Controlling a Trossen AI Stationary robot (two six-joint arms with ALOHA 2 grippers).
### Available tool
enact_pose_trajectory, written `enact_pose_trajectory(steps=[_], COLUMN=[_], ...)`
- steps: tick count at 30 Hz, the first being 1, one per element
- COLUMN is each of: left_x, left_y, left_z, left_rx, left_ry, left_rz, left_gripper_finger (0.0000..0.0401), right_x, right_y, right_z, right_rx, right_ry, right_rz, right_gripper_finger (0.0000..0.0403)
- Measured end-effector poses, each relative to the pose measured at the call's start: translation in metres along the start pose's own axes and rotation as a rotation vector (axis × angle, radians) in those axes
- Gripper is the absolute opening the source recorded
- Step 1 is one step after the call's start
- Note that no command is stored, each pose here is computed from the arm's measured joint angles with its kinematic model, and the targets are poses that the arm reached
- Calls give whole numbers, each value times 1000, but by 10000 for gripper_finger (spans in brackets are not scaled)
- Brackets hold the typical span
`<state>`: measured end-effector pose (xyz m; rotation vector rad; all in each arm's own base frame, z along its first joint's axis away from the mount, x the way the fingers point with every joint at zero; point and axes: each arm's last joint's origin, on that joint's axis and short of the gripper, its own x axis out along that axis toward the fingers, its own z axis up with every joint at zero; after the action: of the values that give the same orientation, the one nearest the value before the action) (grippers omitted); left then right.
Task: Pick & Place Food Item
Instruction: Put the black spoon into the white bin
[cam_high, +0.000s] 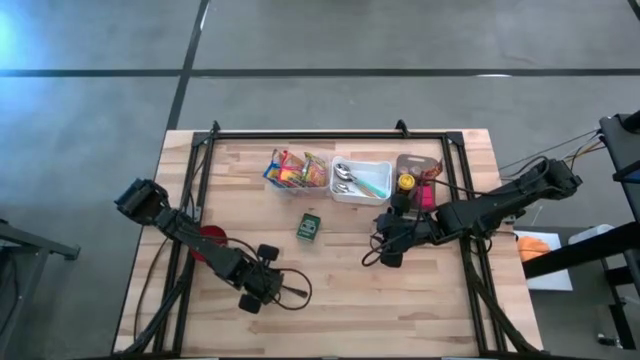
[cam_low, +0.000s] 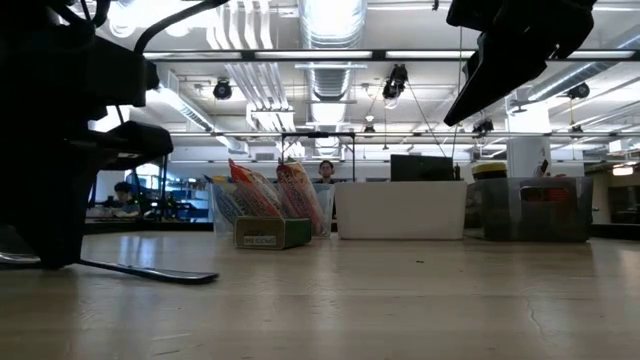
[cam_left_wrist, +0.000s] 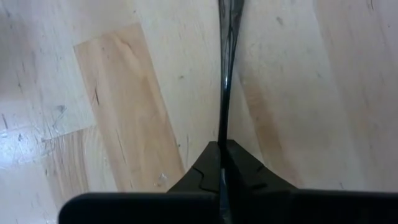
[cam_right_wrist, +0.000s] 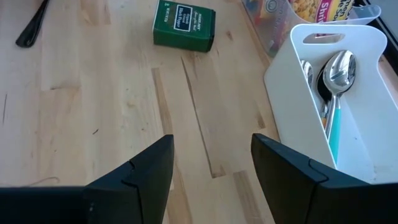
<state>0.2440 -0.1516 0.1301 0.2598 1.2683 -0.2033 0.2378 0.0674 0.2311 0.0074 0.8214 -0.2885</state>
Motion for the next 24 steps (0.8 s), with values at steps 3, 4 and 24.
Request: enact_pose_trajectory(steps=[3,4,24], left_x=[-1,-1,-18], left_y=[0,-1,30], left_z=[2,4,68], left_rx=[-28,-64,-1085], left_ry=[-11,-17,-493], left_rz=[-6,-11,-305], left_gripper_finger=[1,1,0], right_x=[0,0,18], right_y=[0,0,83], right_z=[0,0,-12], right_rx=[-1,-2,-805], right_ry=[0,0,-191], right_rz=[1,1,139], right_gripper_finger=[213,213,213])
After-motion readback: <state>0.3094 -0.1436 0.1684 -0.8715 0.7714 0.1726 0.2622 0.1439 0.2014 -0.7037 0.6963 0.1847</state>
